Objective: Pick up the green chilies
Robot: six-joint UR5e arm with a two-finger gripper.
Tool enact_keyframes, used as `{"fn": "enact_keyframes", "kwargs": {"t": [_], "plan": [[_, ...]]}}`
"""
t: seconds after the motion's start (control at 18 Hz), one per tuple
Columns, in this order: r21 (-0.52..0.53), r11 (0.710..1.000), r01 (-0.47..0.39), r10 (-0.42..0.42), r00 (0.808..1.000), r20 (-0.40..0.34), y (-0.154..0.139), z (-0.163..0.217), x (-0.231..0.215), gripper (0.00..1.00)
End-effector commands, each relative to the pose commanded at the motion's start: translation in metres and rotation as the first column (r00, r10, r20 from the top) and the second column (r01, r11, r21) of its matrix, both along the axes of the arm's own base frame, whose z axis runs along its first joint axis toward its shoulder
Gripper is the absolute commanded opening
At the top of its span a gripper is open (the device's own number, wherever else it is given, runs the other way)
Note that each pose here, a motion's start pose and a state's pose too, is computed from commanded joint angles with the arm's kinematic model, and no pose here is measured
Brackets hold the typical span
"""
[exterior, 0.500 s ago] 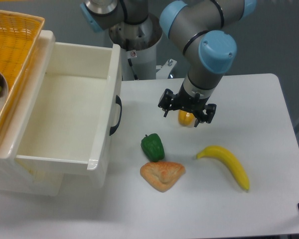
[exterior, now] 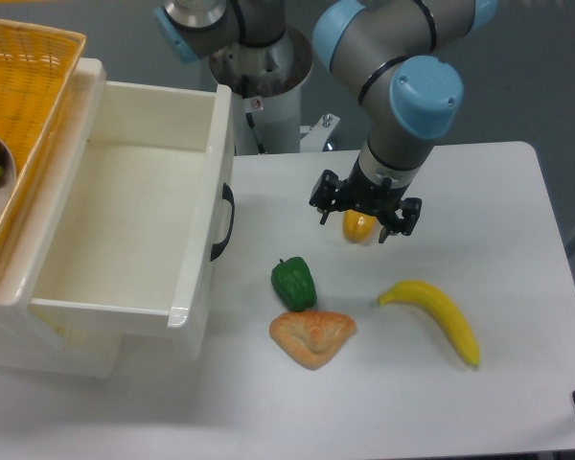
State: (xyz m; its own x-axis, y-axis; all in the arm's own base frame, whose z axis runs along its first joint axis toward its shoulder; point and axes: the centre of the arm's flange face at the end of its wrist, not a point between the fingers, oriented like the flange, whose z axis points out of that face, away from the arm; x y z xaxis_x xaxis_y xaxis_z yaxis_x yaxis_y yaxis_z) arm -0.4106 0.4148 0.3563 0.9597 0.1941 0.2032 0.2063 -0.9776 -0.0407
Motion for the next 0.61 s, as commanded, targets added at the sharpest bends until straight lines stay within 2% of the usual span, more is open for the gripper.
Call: {"fn": "enact_keyframes", "kwargs": {"t": [0.17, 0.22, 0.39, 0.61], "plan": [[-0.01, 0.999, -0.046, 0.046, 0.999, 0.007, -0.001, -0.003, 0.003, 1.0], [-0.023, 0.995, -0.094, 0.094, 0.995, 0.018, -0.001, -0.006, 0.005, 1.0], [-0.063, 0.967, -0.246, 0.249, 0.968, 0.031, 0.002, -0.016, 0.009, 1.0], [-0.084, 0.942, -0.324, 0.326, 0.945, 0.018, 0.018, -0.032, 0.017, 1.0]]}}
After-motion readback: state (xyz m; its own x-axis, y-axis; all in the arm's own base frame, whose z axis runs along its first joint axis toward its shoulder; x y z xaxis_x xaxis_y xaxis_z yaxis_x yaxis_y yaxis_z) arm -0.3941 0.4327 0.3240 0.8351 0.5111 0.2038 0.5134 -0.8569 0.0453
